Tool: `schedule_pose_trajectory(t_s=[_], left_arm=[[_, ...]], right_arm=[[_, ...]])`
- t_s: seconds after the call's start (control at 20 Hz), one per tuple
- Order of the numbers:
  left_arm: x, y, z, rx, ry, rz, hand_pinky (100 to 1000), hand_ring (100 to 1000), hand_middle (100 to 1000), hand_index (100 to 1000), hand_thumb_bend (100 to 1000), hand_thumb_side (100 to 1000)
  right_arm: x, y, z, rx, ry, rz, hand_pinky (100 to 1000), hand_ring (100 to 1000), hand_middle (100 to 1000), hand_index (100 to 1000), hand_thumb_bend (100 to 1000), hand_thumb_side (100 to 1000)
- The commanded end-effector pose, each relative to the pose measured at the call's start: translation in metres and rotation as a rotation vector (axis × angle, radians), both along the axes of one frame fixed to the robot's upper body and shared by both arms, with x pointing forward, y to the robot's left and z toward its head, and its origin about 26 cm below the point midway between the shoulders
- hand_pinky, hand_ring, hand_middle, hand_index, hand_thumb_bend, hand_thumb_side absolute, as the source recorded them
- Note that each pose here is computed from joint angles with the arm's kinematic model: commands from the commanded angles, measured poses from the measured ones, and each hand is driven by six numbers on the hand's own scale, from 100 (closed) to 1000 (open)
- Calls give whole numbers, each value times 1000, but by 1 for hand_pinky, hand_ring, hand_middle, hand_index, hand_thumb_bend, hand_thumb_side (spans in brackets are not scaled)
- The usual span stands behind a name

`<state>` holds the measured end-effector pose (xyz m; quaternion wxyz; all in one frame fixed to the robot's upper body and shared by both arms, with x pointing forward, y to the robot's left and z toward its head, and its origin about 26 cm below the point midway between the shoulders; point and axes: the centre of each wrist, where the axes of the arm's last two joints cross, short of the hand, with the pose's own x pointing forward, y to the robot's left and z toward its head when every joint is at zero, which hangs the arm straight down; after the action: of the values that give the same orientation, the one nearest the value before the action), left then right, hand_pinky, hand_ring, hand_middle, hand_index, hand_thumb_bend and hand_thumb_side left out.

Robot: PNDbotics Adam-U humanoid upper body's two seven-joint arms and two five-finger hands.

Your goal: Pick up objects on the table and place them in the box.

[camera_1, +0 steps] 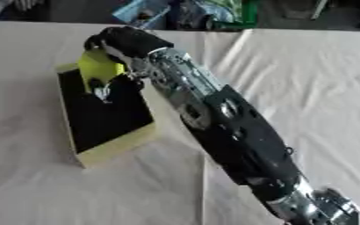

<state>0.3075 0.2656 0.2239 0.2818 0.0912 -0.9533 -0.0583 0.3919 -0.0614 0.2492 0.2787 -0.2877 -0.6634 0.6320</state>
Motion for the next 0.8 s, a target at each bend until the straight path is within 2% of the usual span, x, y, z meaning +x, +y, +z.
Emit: schedule_pose_trajectory(t_s=[0.05, 0.2, 0.5, 0.55, 0.65, 0.8], left_arm=[[-2, -2, 8, 10, -32, -11, 517, 685, 677, 674, 100, 655], [-2, -2, 9, 11, -34, -14, 517, 685, 677, 674, 100, 654], [-2, -2, 9, 11, -33, -15, 516, 685, 677, 674, 100, 653], [-2, -2, 9, 11, -32, -15, 516, 685, 677, 674, 100, 652], [-2, -2, 8, 11, -31, -15, 516, 685, 678, 674, 100, 652], [-2, -2, 8, 12, -28, -13, 516, 685, 678, 674, 100, 651]], right_arm=[[0, 9, 3, -9, -35, 6, 607, 303, 353, 653, 100, 123], [4, 12, -5, -32, -42, -8, 617, 331, 376, 651, 100, 118], [16, 11, -24, -77, -29, -71, 742, 625, 655, 750, 100, 102], [17, 11, -25, -85, -24, -68, 777, 778, 769, 798, 100, 112], [17, 11, -26, -105, -7, -53, 829, 894, 870, 851, 100, 129], [14, 10, -23, -138, 39, -8, 882, 967, 970, 919, 100, 168]])
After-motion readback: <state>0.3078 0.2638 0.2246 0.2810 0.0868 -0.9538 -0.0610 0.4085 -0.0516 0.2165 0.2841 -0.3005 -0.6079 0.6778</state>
